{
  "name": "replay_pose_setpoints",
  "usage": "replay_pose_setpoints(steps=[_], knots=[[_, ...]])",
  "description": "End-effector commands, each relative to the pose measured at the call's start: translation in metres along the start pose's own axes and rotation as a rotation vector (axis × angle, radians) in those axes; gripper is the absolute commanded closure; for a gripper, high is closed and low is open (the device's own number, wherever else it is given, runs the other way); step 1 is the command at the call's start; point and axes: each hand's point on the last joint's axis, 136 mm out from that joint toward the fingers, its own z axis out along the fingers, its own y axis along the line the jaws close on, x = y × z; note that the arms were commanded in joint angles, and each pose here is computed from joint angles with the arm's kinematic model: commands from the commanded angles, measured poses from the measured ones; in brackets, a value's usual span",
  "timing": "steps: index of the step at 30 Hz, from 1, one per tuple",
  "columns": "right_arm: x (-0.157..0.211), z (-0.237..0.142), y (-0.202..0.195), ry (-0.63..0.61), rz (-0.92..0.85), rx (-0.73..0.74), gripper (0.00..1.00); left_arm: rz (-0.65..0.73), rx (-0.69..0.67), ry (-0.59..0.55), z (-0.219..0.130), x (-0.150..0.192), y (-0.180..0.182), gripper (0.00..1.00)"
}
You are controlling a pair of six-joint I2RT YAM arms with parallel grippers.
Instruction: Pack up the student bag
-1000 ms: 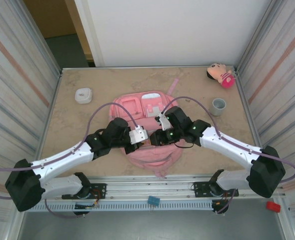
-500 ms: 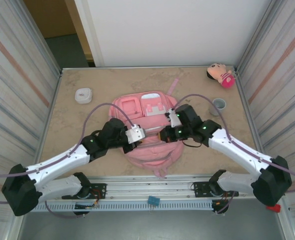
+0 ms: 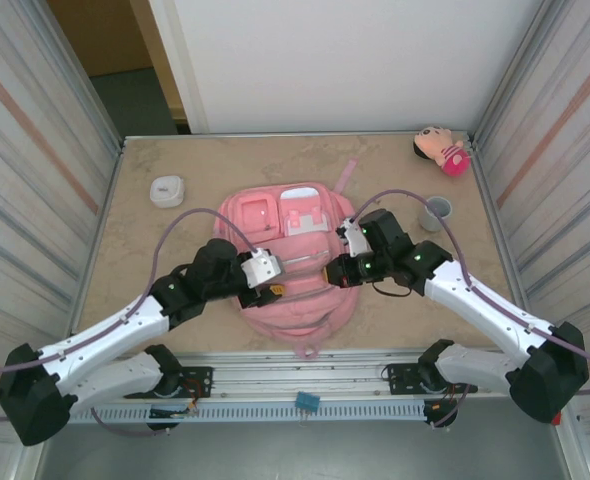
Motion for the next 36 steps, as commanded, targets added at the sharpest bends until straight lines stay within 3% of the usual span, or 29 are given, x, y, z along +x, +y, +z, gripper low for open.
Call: replay_pose_setpoints(steps=[1,4,8,14,17,21,28,36], knots=[[-0.008,-0.003,0.026,-0.012,-0.073,-0.075,1.00,0.053,0.039,-0.083,0.006,-0.043,-0.009,0.35],[-0.006,-0.003,0.030,-0.006,-0.082,-0.082,1.00,0.071,0.050,-0.066,0.022,-0.053,-0.010,0.37],[-0.003,-0.007,0.033,-0.006,-0.093,-0.091,1.00,0.059,0.013,-0.007,0.042,-0.045,-0.001,0.47],[-0.001,-0.011,0.025,-0.026,-0.090,-0.070,1.00,0.077,-0.017,0.049,0.052,-0.030,0.004,0.85],[-0.003,-0.010,-0.004,-0.036,-0.025,0.036,1.00,0.084,-0.018,0.043,0.046,-0.029,0.003,1.00],[-0.008,-0.013,-0.053,-0.066,0.073,0.253,1.00,0.109,0.003,-0.001,0.036,-0.034,-0.003,1.00],[-0.036,-0.021,-0.089,-0.201,0.132,0.425,1.00,0.140,0.107,-0.089,0.021,-0.051,-0.023,1.00],[-0.065,-0.010,-0.073,-0.284,0.123,0.277,1.00,0.171,0.188,-0.151,0.017,-0.056,-0.039,1.00]])
